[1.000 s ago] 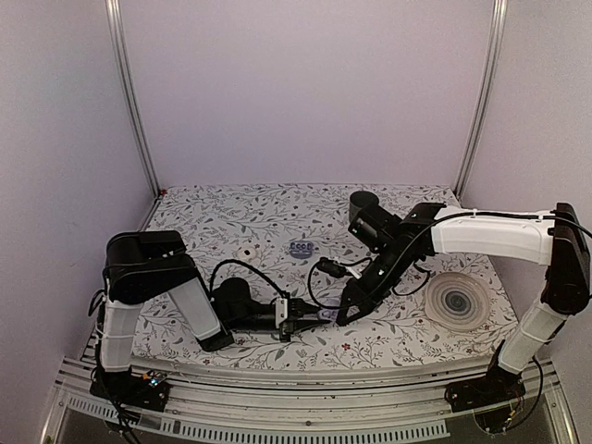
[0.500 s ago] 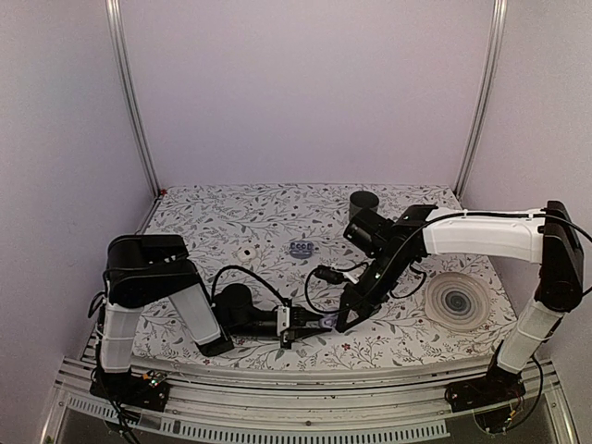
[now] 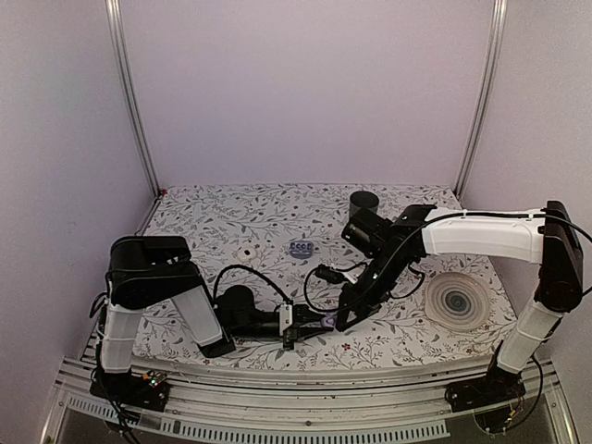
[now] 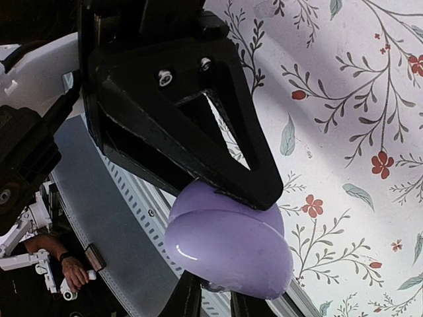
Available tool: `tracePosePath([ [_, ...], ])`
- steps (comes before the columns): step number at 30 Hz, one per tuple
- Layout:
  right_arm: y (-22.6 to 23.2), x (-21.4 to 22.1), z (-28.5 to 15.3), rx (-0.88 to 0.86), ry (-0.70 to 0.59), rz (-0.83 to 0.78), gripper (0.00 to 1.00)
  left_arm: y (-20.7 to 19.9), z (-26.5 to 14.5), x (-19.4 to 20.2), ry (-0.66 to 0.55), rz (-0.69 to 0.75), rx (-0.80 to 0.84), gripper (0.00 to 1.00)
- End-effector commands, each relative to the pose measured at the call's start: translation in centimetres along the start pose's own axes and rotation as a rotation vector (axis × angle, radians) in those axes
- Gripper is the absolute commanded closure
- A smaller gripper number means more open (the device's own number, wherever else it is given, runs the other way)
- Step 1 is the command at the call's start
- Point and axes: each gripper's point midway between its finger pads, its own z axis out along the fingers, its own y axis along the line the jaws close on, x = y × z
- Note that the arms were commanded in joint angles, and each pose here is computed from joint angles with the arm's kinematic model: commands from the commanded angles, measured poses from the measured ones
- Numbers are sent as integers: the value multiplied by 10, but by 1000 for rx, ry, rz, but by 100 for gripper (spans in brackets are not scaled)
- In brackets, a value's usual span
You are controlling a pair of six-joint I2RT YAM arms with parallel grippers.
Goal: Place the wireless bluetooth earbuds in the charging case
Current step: Insert the right earbud into the right side groove of the charging case.
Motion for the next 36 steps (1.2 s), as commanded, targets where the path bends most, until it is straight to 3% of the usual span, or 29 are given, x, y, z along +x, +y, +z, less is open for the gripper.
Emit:
tracePosePath([
  [1, -12, -18, -1, 74, -58, -1, 80, 0, 1, -78, -300, 124, -20, 100],
  [11, -14, -22, -6, 102, -79, 16, 73, 1, 2, -76, -295, 98, -24, 100],
  [36, -15, -33, -21, 158, -138, 32, 70, 16, 9, -69, -300, -6, -40, 100],
])
